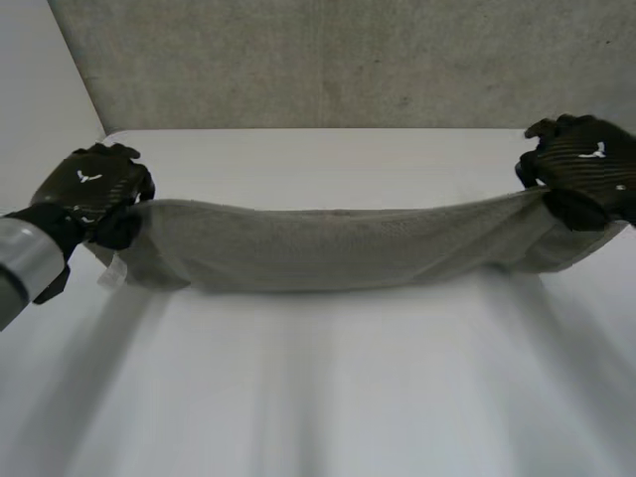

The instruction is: Fold the towel.

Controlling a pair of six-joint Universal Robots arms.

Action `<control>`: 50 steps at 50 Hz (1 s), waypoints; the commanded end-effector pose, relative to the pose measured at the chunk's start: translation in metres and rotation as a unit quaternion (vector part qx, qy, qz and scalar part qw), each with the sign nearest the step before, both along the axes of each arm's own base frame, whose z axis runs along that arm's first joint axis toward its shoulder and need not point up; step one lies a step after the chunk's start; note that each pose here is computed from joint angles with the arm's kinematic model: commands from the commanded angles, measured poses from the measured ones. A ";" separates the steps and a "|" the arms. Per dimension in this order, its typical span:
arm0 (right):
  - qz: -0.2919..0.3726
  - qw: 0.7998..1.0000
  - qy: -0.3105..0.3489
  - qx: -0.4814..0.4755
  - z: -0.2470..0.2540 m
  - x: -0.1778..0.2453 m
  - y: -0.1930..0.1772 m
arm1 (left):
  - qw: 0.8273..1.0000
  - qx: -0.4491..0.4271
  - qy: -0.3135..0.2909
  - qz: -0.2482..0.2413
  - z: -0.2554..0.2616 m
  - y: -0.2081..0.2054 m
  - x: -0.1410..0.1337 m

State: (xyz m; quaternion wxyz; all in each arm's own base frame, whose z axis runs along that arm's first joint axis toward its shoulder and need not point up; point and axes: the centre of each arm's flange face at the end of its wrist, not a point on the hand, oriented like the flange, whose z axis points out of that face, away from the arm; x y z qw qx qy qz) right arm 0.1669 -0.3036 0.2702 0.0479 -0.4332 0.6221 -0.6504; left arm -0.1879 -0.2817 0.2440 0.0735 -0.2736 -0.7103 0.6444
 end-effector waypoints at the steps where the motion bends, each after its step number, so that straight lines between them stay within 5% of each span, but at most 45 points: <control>1: 0.004 0.998 0.032 0.057 -0.039 0.029 -0.044 | 0.997 0.078 -0.009 -0.005 -0.043 -0.050 -0.009; 12: 0.019 0.995 0.084 0.047 -0.079 0.064 -0.089 | 0.995 0.094 -0.020 0.012 -0.083 -0.107 -0.019; 21: -0.010 0.996 0.085 -0.029 -0.114 0.085 -0.121 | 1.000 0.004 -0.010 0.005 -0.100 -0.132 -0.034; 29: -0.038 0.993 0.053 -0.103 -0.116 0.088 -0.144 | 0.999 -0.040 -0.006 0.012 -0.103 -0.142 -0.040; 50: -0.065 0.993 0.041 -0.095 -0.140 0.091 -0.156 | 0.999 -0.032 -0.006 0.005 -0.117 -0.141 -0.049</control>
